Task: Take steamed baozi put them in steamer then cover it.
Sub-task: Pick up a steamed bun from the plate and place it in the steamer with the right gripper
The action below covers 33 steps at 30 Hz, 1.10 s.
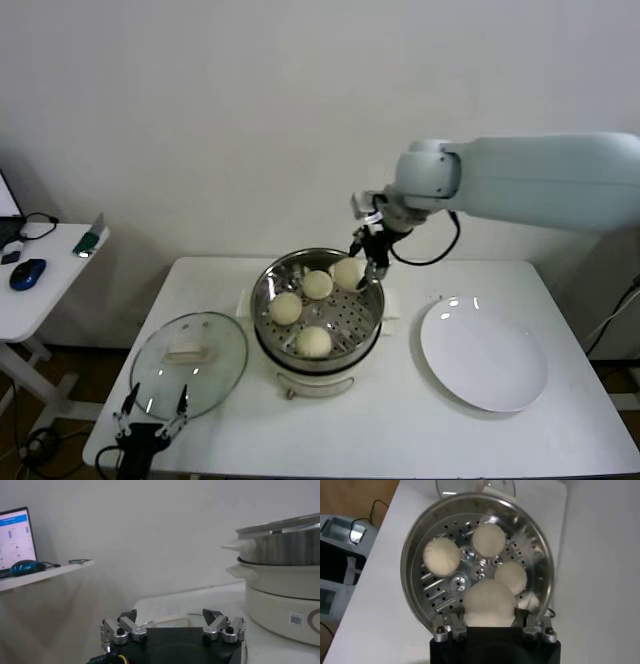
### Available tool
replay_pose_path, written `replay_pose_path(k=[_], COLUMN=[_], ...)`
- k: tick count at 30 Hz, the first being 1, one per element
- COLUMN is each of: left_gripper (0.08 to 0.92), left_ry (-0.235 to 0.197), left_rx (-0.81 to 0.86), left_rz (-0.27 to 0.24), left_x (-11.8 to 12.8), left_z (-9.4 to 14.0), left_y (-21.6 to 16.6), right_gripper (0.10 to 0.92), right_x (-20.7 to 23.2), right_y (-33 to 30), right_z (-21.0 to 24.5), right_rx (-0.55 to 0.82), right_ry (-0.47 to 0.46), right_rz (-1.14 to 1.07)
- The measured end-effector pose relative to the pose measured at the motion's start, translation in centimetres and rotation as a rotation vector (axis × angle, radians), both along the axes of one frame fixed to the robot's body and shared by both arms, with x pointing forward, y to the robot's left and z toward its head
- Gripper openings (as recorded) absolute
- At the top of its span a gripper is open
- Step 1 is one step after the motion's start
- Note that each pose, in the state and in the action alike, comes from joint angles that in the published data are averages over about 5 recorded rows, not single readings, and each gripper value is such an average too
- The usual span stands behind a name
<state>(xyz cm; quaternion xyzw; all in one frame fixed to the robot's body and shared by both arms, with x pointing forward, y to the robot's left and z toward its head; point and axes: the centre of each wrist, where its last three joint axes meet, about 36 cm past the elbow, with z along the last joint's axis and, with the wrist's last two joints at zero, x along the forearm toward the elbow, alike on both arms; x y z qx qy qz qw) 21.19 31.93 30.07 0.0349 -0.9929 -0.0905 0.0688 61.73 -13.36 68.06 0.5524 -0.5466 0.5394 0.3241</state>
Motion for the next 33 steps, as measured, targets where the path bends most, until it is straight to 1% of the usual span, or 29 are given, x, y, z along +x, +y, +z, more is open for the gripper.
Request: replay_pose_path(k=[11,22,25,30,33], left_gripper=[0.823,0.823,0.823,0.823,0.823], left_ry=[-0.007,-0.013,-0.013,-0.012,-0.011], left_rx=[-0.004,-0.008,-0.009,-0.014,-0.02], left_rz=[0.002,0.007,0.008,0.011,0.011], left_x=[-0.1,0.1,0.2,0.3,0.4], left_z=[0.4,0.4,0.4,0.4,0.6], left_y=[-0.1,0.0,0.0,0.1,0.1], right_gripper=[0.686,0.699,0.726,0.811,0.821], right_x=[-0.7,-0.5,-0.4,-0.2,0.1], right_y=[2.2,2.8,2.9,2.8,2.6], right_z=[-5.5,-7.4,-7.6,-7.6,-7.1], right_rx=[-0.07,-0.104,-0.107,-0.111,-0.106], right_ry=[0.025,0.012,0.012,0.004,-0.003], right_rz=[-0.009,-0.011,-0.009,-0.003,-0.003])
